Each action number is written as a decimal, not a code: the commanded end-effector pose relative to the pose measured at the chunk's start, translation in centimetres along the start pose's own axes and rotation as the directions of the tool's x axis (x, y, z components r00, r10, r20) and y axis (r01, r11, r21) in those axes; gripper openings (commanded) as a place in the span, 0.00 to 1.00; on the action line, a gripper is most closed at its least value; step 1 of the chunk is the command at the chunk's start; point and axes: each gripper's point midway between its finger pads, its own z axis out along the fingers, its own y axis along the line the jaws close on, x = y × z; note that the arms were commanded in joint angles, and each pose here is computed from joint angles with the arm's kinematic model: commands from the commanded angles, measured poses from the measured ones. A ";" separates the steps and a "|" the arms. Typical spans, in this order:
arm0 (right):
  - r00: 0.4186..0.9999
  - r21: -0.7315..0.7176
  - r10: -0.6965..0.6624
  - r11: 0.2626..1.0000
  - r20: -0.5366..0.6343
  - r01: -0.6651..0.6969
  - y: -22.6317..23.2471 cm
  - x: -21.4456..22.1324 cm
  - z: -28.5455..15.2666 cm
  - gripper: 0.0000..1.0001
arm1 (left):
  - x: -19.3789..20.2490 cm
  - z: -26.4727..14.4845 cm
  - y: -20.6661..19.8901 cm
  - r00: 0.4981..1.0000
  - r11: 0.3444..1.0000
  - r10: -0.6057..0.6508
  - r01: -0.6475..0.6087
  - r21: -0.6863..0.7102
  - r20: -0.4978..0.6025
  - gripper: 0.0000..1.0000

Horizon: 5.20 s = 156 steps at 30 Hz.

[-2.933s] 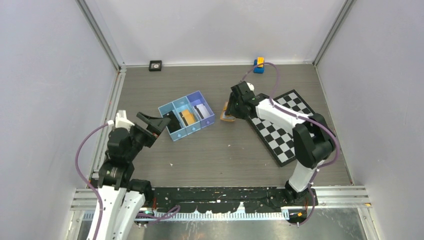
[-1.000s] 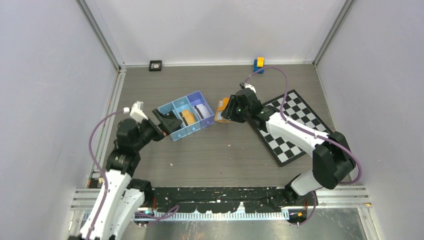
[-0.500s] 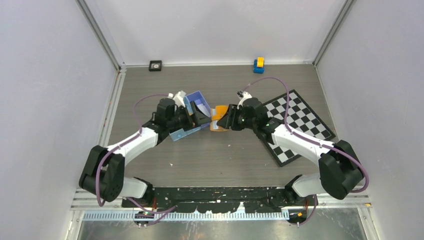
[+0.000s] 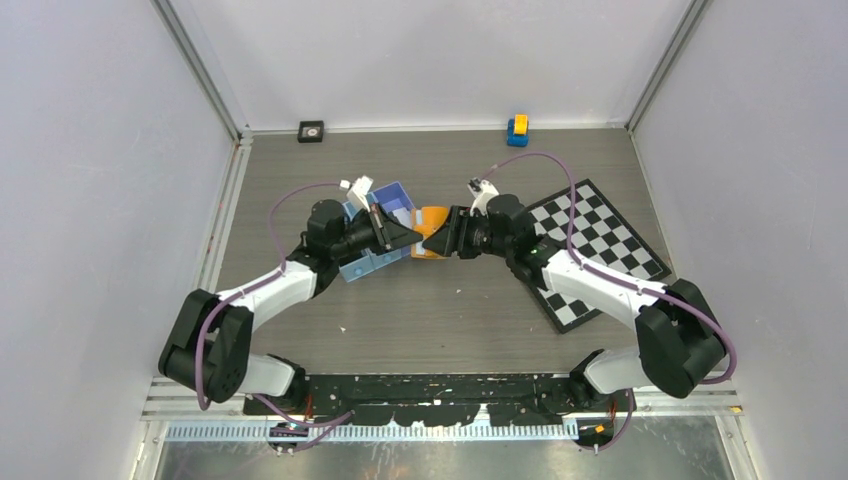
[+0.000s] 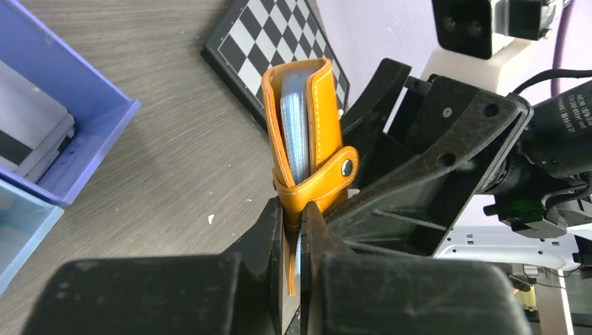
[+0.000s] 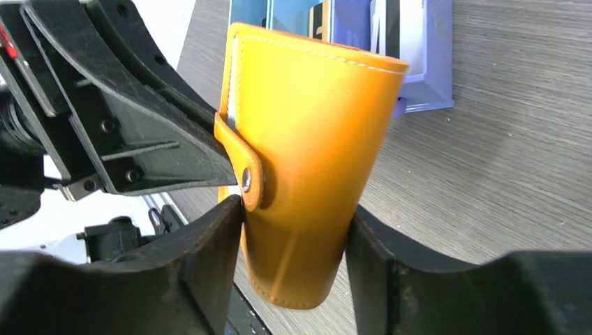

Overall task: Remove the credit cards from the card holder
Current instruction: Pick up the card holder from the center of the board, then open the card holder at the center of the board.

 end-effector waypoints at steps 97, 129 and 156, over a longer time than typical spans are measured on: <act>0.973 0.128 -0.190 0.977 0.134 0.173 1.7 -1.3 -1.3 0.01 | 1.3 -0.7 2.8 0.928 0.808 0.322 -0.372 -0.457 -0.187 0.35; 0.974 0.014 -0.192 0.981 0.117 0.192 3.6 -0.5 -1.2 0.00 | 1.9 0.2 1.6 0.947 0.883 0.289 -0.320 -0.342 -0.140 0.66; 0.950 0.150 -0.177 0.978 0.256 0.142 1.5 -2.8 -3.3 0.00 | 0.7 -1.1 -1.7 0.943 0.927 0.333 -0.330 -0.179 -0.012 0.65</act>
